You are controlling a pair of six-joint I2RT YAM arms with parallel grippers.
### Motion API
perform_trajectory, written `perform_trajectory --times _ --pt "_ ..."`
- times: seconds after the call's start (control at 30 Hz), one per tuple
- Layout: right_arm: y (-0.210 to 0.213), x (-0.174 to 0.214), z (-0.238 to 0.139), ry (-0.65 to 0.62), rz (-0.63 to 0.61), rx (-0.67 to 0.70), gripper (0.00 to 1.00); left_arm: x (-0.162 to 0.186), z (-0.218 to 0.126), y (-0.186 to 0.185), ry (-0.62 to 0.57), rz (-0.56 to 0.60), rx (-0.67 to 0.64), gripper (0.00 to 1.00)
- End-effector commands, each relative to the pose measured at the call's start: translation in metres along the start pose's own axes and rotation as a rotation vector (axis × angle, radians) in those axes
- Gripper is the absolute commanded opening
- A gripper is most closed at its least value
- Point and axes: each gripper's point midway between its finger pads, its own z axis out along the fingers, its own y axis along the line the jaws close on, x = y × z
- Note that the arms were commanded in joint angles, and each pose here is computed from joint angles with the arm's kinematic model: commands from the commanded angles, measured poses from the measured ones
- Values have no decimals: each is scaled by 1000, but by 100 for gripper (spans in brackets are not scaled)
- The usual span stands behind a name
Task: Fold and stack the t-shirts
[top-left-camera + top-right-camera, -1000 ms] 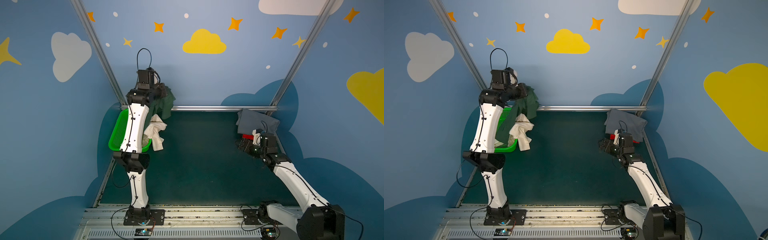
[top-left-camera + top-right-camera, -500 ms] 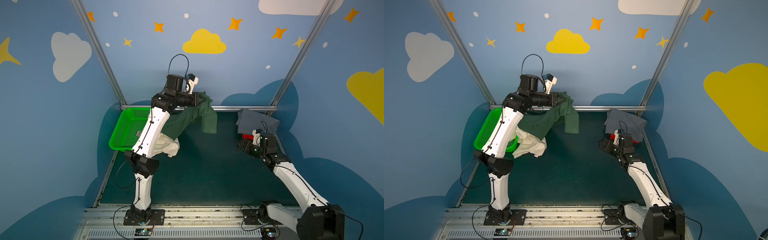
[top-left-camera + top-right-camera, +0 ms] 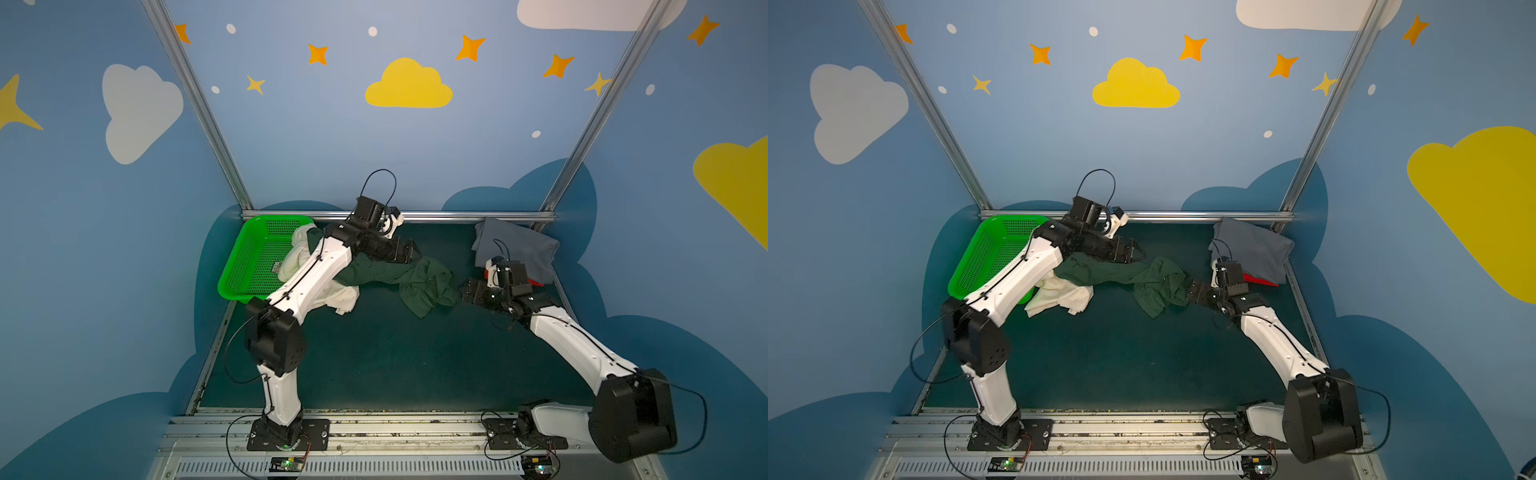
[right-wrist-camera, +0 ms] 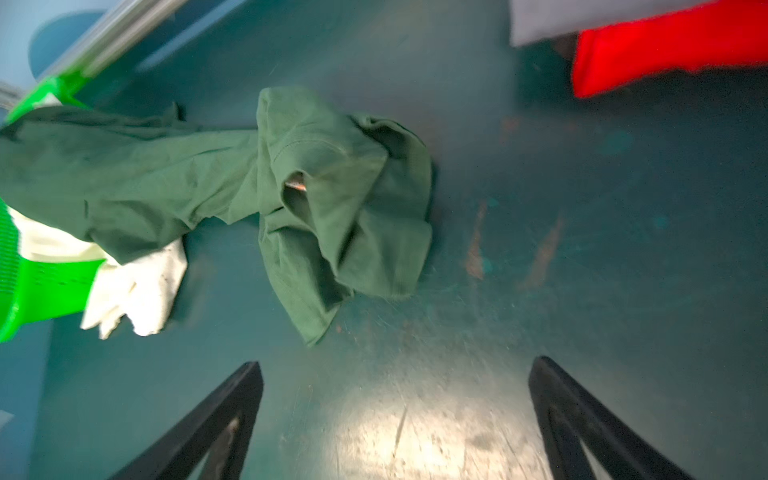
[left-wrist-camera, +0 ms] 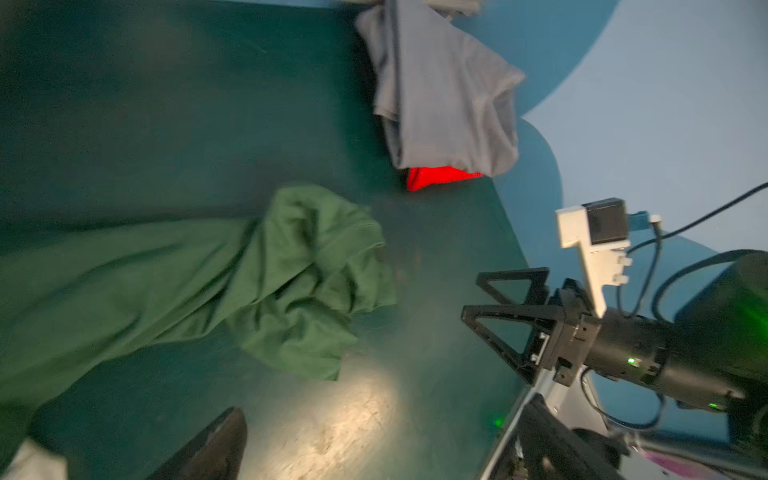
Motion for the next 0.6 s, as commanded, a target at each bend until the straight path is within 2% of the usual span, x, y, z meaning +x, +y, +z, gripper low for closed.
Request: perform_trajectory --times 0.0,0.13,0.27,0.33,0.43,0.5,0.57 --pt "15 -11 20 24 -99 44 98 -33 -64 42 -330 -108 -259 100" --pt "46 -9 68 127 -177 34 98 19 -84 95 -393 -229 -409 100" --pt "61 -2 119 232 -250 106 98 78 -70 140 -285 -346 -503 100" --pt "53 1 139 277 -226 177 98 96 -59 154 -249 -377 -524 100" --pt "37 5 162 338 -132 199 95 112 -43 170 -213 -403 -547 100" --pt "29 7 171 363 -73 175 82 117 -33 178 -183 -413 -553 100" --pt "23 6 173 371 -23 135 60 121 -19 182 -137 -418 -544 100"
